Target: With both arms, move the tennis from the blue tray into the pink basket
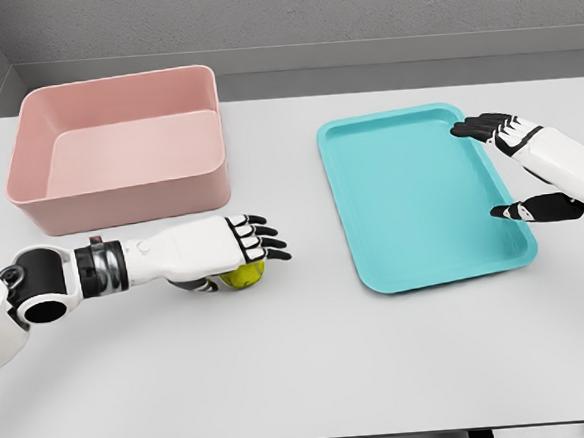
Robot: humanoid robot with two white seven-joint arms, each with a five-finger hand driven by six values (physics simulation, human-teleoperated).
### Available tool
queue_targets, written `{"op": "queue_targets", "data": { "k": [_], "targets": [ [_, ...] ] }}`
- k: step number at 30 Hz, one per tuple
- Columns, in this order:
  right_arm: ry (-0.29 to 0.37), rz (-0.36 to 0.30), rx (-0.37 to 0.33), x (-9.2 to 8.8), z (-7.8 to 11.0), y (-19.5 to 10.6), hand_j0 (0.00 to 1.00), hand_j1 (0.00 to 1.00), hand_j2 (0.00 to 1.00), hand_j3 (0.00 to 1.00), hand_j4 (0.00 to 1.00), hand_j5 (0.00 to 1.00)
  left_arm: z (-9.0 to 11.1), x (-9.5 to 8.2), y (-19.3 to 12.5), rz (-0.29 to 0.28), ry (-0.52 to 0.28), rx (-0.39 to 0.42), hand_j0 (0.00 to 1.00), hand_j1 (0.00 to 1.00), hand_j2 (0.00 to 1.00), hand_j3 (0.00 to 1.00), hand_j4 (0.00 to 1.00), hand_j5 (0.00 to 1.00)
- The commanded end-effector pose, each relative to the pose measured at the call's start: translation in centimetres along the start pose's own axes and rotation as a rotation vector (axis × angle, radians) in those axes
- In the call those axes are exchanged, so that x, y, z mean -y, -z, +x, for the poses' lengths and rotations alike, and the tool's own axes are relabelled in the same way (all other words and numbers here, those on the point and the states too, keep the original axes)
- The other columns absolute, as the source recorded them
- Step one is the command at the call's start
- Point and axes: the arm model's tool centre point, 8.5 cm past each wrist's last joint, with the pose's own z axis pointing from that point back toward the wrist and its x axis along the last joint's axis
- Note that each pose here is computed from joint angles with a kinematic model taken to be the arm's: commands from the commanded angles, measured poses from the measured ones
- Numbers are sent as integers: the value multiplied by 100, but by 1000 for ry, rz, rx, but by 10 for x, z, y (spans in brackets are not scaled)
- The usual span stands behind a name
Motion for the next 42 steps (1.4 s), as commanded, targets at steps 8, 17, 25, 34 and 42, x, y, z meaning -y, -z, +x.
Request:
{"op": "queue_targets", "data": {
  "k": [8,17,25,34,42],
  "targets": [
    [11,-4,-4,0,-2,-1,100,100,100,100,100,100,-1,3,-1,-15,-11,-4,70,70,70,70,70,70],
    [11,-4,-6,0,-2,-1,100,100,100,100,100,100,-2,9,-2,-43,-19,-8,55,55,55,55,55,55],
    [12,-5,-5,0,-2,-1,100,100,100,100,100,100,-4,6,-5,-38,-26,-12,53,53,53,53,53,53],
    [10,-4,-4,0,-2,-1,100,100,100,100,100,100,-8,-8,-9,-16,-13,-12,53,53,53,53,53,53],
    [11,-4,-6,0,-2,-2,100,100,100,100,100,100,-18,-28,-20,10,-1,-25,53,53,53,53,53,53]
  ]
}}
